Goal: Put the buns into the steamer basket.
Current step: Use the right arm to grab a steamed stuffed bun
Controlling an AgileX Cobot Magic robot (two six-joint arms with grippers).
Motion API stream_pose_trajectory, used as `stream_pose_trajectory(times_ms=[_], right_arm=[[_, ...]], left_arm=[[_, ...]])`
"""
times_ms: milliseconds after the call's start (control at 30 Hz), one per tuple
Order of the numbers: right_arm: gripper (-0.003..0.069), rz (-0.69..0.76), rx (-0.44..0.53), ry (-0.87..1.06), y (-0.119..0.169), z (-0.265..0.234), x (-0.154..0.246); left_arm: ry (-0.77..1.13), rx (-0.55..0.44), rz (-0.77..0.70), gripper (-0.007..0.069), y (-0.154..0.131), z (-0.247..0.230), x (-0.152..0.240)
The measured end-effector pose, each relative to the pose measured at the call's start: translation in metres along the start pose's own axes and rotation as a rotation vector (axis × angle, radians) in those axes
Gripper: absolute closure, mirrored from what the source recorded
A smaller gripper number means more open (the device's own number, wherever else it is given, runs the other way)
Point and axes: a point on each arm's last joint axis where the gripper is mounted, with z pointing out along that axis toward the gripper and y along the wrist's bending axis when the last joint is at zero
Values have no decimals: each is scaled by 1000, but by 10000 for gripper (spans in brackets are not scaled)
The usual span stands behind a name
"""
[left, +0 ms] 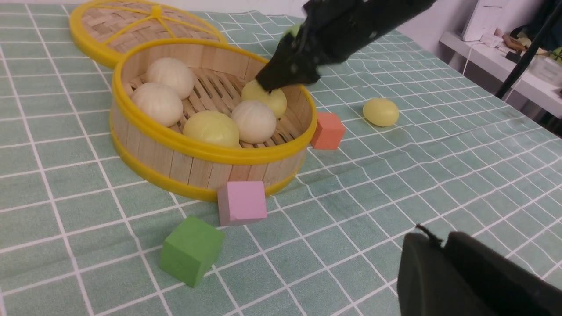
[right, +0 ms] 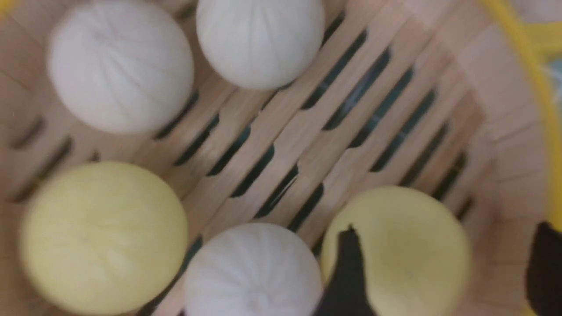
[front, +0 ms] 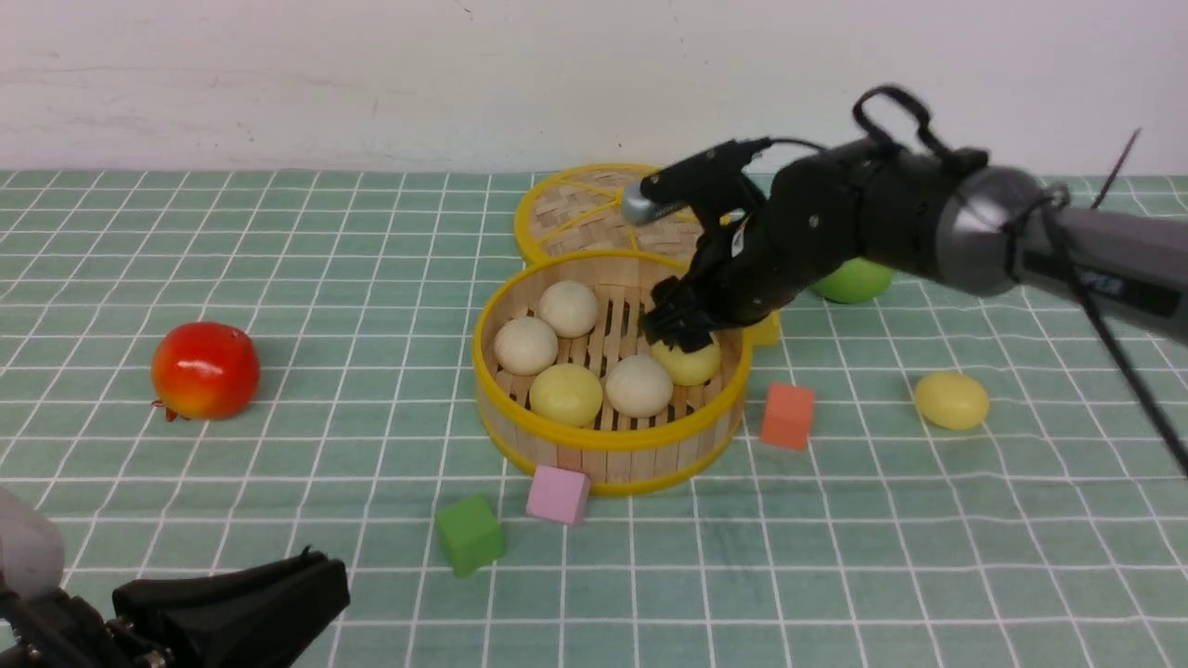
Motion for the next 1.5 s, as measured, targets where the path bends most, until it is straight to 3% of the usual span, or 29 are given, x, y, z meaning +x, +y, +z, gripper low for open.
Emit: stream_pose_trajectory(times_ms=[133, 233, 300, 467, 600, 800, 1300, 1500], right_arm=[[90, -12, 32, -46, -5, -61, -19], [114, -25, 102, -30, -22, -86, -22], [162, 48, 195, 34, -53, -95, -14], [298, 287, 277, 248, -123, -68, 37], [363, 381, 238, 302, -141, -43, 60], [377, 431, 229, 267, -156, -31, 66], [381, 442, 220, 287, -160, -3, 79], [437, 425, 217, 290, -160, -2, 79]], left_arm=[[0, 0, 0, 568, 0, 0, 0], [0, 0, 0, 568, 0, 0, 0], [0, 0, 0, 568, 0, 0, 0], [0, 0, 0, 565, 0, 0, 0], [0, 0, 0, 560, 0, 0, 0], [0, 0, 0, 552, 0, 0, 0], [0, 0, 0, 538, 0, 0, 0], [0, 0, 0, 533, 0, 0, 0]])
